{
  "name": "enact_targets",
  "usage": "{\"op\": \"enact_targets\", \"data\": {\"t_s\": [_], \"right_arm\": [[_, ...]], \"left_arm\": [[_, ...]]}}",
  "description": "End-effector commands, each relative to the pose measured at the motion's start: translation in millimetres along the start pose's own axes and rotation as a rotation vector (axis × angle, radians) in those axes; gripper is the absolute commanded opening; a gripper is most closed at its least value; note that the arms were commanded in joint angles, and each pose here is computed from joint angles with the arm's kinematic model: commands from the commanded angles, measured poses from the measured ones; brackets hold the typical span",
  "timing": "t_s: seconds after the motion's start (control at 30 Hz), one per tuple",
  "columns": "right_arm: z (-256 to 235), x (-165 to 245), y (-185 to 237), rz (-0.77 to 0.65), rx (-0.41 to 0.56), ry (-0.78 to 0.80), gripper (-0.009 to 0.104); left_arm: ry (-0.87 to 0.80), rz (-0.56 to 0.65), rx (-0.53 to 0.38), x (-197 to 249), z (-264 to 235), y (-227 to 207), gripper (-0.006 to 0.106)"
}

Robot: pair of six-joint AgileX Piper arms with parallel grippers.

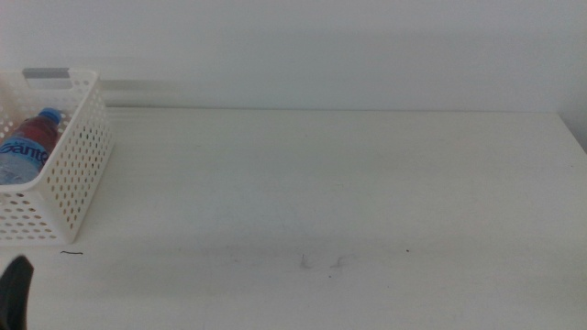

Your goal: Use arms to grab the bottles and put them into the dustbin to the left of the table.

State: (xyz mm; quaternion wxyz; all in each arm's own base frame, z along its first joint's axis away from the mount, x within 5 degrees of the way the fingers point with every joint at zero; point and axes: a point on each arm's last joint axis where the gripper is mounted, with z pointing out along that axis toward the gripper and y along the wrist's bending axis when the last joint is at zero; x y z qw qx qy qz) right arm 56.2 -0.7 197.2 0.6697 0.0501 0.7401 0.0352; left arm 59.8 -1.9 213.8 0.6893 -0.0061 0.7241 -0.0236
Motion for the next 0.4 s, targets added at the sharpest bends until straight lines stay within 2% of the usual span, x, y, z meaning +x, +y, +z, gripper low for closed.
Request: {"op": "enact_targets", "data": {"t_s": [0.0, 0.1, 0.37], "right_arm": [[-0.1, 0.8, -0.9, -0.029, 0.011, -0.003, 0.088], [-0.1, 0.8, -1.3, -0.054, 0.016, -0.003, 0.088], [-0.1, 0.5, -1.3, -0.053, 0.015, -0.006, 0.088]], "left_arm": [[-0.033, -0.005, -0.009, 10.1, -2.9, 1.0, 0.094], [0.021, -0.005, -0.006, 15.1, -2.8, 0.7, 0.094], [0.005, -0.005, -0.013, 13.6, -2.8, 1.2, 0.094]]}}
